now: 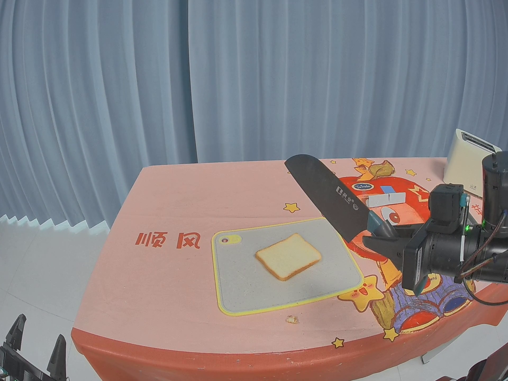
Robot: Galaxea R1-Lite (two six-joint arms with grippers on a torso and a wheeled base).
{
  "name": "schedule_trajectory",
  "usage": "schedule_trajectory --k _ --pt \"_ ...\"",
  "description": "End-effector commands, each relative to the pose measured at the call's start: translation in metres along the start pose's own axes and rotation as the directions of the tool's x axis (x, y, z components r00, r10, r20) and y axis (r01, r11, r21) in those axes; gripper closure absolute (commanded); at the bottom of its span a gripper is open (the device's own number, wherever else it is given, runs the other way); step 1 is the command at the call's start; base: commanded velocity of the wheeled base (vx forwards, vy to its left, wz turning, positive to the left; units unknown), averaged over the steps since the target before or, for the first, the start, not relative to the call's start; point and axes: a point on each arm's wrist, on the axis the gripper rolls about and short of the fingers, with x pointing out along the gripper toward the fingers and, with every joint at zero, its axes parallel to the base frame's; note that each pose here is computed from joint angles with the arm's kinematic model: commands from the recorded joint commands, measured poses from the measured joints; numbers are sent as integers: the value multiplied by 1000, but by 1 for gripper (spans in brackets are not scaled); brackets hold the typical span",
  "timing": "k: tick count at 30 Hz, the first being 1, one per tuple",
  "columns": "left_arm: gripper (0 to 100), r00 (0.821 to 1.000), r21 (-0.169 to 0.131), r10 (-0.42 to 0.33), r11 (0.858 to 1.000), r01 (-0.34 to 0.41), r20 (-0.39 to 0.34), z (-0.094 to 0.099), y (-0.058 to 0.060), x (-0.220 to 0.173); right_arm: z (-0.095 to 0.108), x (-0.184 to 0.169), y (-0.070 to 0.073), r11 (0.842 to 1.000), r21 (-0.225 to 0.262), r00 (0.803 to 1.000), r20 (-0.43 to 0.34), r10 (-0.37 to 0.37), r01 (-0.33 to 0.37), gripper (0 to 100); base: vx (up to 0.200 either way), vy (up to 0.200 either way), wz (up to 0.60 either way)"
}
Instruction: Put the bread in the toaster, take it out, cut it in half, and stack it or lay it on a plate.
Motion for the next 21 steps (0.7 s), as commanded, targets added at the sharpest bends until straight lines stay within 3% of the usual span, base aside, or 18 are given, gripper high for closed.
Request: schedule_trajectory --k 1,21 --pt "0 1000 -1 0 1000 0 -1 -5 0 0 0 0 1 1000 -1 1000 0 2 -2 100 0 0 0" --pt "0 1000 16 -9 1000 9 10 -4 0 0 -3 1 5 1000 -12 1000 -13 19 -19 100 0 0 0"
